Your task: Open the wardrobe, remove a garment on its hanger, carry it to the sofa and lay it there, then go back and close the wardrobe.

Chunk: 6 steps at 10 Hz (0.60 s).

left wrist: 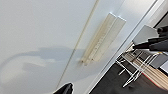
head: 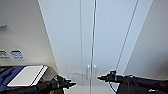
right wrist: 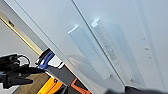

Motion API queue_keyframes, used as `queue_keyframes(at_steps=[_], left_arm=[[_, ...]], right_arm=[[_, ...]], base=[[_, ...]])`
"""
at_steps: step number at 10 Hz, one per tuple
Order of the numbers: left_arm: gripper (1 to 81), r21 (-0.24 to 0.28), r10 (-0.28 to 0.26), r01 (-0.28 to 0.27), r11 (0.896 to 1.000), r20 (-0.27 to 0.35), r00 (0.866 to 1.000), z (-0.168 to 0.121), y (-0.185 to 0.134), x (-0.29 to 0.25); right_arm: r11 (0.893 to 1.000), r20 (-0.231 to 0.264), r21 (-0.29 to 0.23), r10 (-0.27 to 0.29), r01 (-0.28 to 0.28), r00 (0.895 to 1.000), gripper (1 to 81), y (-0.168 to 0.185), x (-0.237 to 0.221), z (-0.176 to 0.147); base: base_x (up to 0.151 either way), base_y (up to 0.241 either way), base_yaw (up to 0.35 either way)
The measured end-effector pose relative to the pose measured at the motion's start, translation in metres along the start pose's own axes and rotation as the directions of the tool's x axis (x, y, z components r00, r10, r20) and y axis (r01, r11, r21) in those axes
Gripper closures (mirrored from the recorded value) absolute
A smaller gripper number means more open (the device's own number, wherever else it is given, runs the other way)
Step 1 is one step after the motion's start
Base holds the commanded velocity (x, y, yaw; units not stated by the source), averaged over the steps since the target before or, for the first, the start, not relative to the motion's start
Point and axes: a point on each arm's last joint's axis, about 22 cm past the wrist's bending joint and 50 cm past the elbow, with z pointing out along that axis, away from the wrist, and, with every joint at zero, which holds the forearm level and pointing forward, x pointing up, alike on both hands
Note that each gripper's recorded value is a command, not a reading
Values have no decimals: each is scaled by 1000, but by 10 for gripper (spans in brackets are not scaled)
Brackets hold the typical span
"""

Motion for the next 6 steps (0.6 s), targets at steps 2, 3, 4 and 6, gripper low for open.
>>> queue_keyframes(at_steps=[2,3,4,6], left_arm=[[10,21,-1,1,1000,-1,1000,10,-10,10],[10,19,0,0,1000,-4,1000,19,-9,14],[10,14,0,0,1000,-8,1000,26,-6,17],[10,16,3,-3,1000,0,1000,37,-6,20]], right_arm=[[1000,-3,-16,-13,13,1000,10,5,14,14],[1000,-3,-12,-18,18,1000,10,2,18,25],[1000,-3,-4,-24,24,1000,10,-4,22,36],[999,3,-16,-29,29,1000,10,-1,28,46]], base=[[0,0,0],[0,0,0],[0,0,0],[0,0,0]])
